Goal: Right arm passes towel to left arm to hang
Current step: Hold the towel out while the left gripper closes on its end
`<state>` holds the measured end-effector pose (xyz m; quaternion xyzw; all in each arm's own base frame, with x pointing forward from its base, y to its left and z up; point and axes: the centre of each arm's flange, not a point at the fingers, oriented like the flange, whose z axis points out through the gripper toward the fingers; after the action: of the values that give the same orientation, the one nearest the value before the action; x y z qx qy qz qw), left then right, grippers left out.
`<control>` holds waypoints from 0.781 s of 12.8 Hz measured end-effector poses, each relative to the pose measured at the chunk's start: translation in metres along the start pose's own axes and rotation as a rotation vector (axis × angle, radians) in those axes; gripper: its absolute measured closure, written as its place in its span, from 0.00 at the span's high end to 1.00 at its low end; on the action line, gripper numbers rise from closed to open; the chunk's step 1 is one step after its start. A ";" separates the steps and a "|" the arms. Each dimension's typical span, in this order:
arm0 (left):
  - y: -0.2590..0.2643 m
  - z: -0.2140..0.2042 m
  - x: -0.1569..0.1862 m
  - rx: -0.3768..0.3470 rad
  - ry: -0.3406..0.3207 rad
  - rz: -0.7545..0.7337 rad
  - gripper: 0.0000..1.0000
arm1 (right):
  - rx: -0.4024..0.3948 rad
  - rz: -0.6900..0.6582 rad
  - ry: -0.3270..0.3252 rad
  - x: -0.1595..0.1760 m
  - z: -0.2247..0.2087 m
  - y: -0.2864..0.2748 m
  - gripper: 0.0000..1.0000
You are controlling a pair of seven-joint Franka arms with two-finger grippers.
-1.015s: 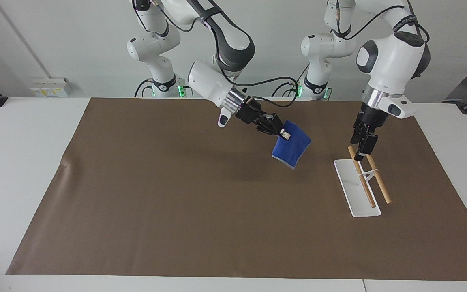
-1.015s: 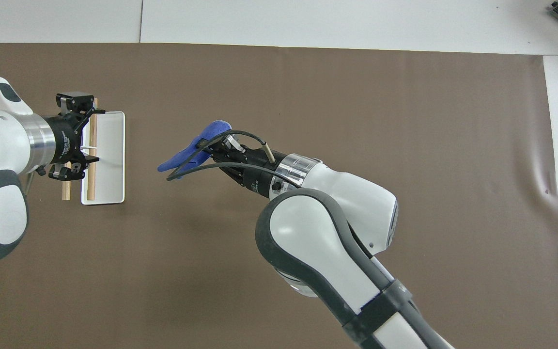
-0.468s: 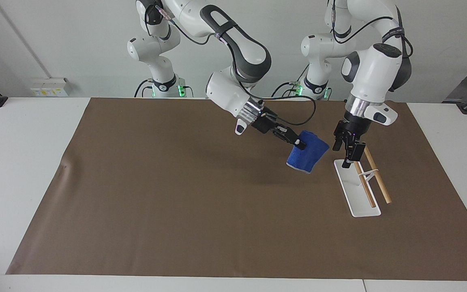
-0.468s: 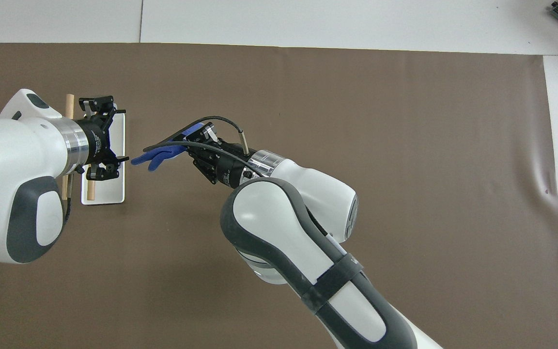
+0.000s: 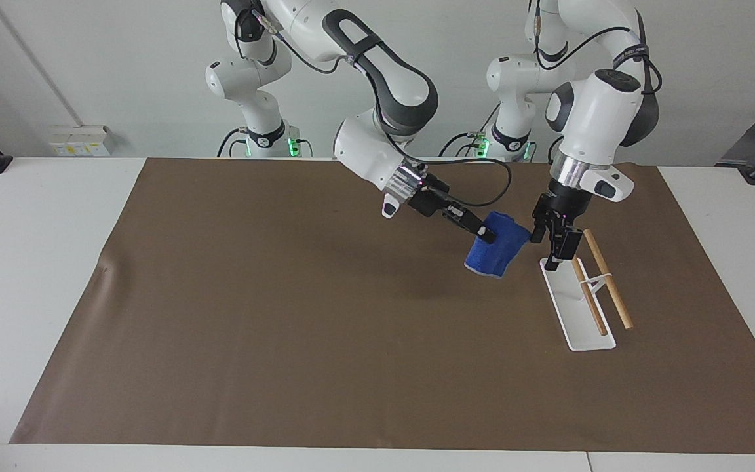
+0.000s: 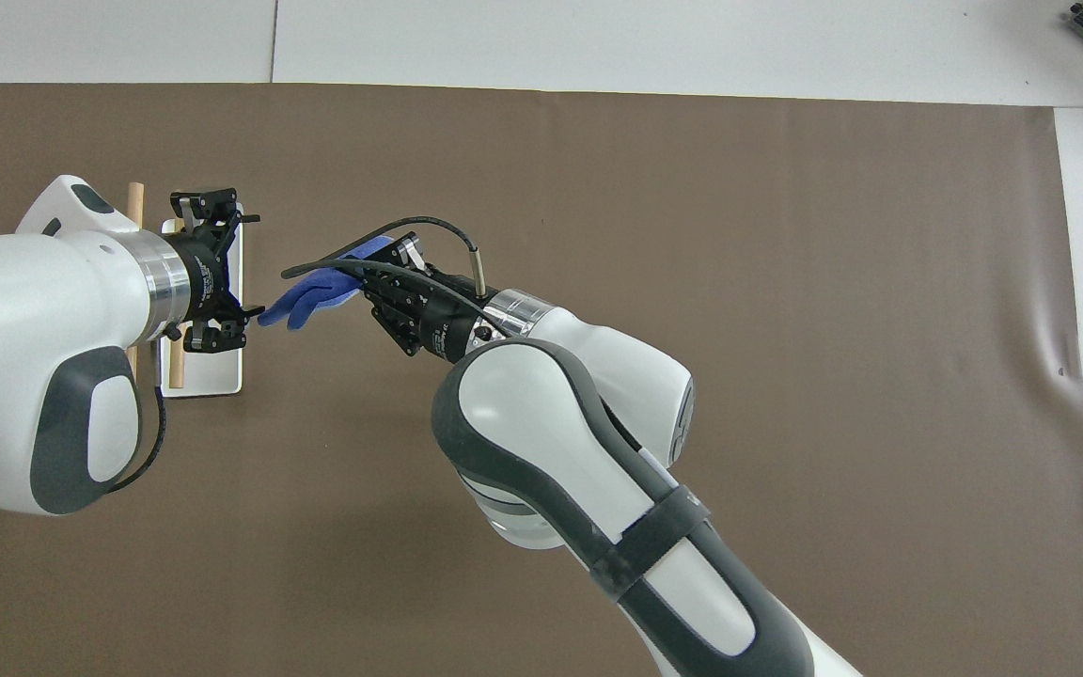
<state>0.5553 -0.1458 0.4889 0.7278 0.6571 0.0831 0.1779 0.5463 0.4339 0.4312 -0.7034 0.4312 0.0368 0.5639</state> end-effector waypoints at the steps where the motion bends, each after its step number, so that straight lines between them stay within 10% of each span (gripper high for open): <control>1: -0.001 0.000 -0.003 0.001 -0.002 -0.014 0.96 | 0.001 0.002 0.000 0.000 0.000 0.000 0.04; 10: -0.004 0.002 -0.008 0.027 -0.001 -0.022 0.84 | 0.017 0.054 -0.004 0.001 0.000 0.002 0.04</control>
<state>0.5514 -0.1536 0.4867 0.7229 0.6661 0.0716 0.1692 0.5456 0.4330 0.4292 -0.6864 0.4492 0.0499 0.5697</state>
